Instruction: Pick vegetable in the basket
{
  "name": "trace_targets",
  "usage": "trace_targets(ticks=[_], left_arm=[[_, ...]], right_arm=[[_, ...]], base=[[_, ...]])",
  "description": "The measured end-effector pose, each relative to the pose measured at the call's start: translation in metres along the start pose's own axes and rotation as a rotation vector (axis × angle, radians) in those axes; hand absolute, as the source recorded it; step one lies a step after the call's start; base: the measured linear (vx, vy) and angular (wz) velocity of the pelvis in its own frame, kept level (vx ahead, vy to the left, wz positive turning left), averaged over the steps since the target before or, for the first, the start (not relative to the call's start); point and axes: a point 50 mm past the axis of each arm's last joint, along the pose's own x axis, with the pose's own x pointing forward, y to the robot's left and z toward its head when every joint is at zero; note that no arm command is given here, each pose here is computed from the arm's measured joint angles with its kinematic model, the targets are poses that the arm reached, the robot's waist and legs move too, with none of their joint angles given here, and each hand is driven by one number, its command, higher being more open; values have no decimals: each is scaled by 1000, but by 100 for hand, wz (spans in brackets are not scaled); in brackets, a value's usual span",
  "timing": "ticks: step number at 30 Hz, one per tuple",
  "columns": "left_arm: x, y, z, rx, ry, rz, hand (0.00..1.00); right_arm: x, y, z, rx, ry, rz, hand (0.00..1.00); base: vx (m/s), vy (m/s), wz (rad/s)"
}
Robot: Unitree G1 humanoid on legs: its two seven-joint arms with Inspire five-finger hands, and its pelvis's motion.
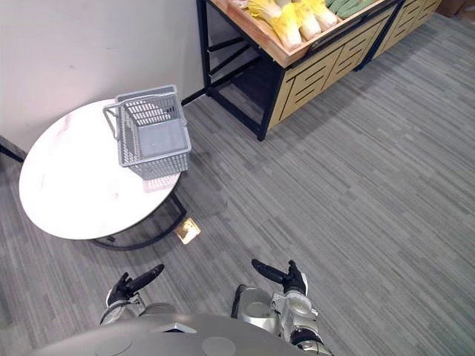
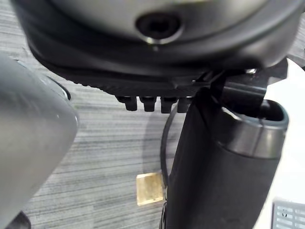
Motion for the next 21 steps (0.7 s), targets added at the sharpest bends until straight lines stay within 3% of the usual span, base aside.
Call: trace_targets(ticks=[4, 9, 15, 21], left_arm=[[2, 10, 5, -4, -14, 25, 100], [2, 10, 8, 6, -22, 32, 100], [3, 42, 6, 62, -3, 111, 100], [2, 43, 1, 96, 16, 103, 100]], right_arm=[[-2, -13, -14, 5, 53, -42, 100], [-7, -23, -30, -41, 108, -61, 100], [-12, -7, -43, -19, 150, -27, 100], [-12, -9, -43, -37, 148, -27, 100]], base=[[162, -50, 42], [107, 205, 51], [60, 183, 12], [-18, -10, 3]])
